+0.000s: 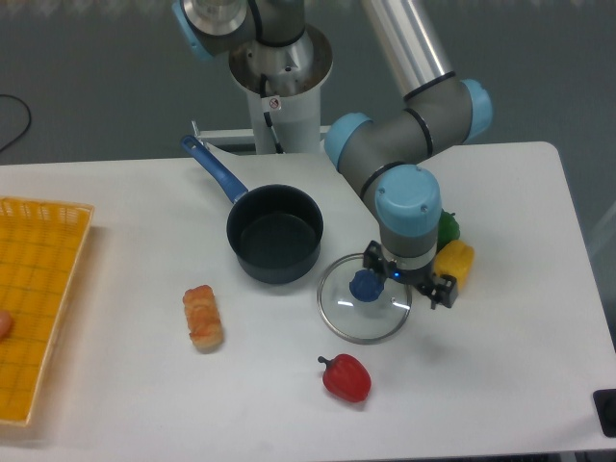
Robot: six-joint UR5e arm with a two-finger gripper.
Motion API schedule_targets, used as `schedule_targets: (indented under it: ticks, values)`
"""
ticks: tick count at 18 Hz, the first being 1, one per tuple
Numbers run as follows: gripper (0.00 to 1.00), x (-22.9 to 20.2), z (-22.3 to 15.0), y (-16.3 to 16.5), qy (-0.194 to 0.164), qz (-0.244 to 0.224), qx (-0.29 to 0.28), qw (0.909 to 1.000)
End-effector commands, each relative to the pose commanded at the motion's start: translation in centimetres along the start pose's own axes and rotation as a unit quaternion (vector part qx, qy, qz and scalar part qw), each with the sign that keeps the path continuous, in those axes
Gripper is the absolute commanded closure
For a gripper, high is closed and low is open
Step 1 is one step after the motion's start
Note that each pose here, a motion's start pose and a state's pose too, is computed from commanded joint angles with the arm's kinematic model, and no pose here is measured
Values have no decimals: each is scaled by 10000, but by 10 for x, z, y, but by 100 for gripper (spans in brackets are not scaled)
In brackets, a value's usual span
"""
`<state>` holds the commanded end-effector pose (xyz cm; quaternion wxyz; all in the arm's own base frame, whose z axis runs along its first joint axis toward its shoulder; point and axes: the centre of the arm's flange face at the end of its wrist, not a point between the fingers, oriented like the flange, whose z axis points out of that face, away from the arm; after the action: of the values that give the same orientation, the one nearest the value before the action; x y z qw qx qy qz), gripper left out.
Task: Pick up the yellow pepper
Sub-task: 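Move the gripper over toward the yellow pepper beside the green pepper, then lower the gripper around the yellow pepper and close on it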
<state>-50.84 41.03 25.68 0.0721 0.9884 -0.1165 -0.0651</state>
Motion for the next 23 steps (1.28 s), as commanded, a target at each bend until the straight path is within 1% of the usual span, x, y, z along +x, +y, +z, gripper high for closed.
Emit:
schedule_targets:
  ticks: [1, 4, 5, 7, 9, 11, 13, 23]
  values:
    - [0, -1, 2, 7, 18, -13, 0, 10000]
    - [0, -2, 19, 14, 147, 195, -42, 9997]
    - [0, -5, 20, 21, 161, 150, -33, 9998]
    - [0, -9, 22, 30, 168, 241, -28, 9996]
    - [0, -14, 24, 42, 184, 221, -36, 9996]
    - [0, -19, 27, 55, 219, 99, 43, 9997]
    - [0, -17, 30, 57, 286, 45, 232, 9993]
    - [0, -9, 45, 56, 412, -63, 263, 9988]
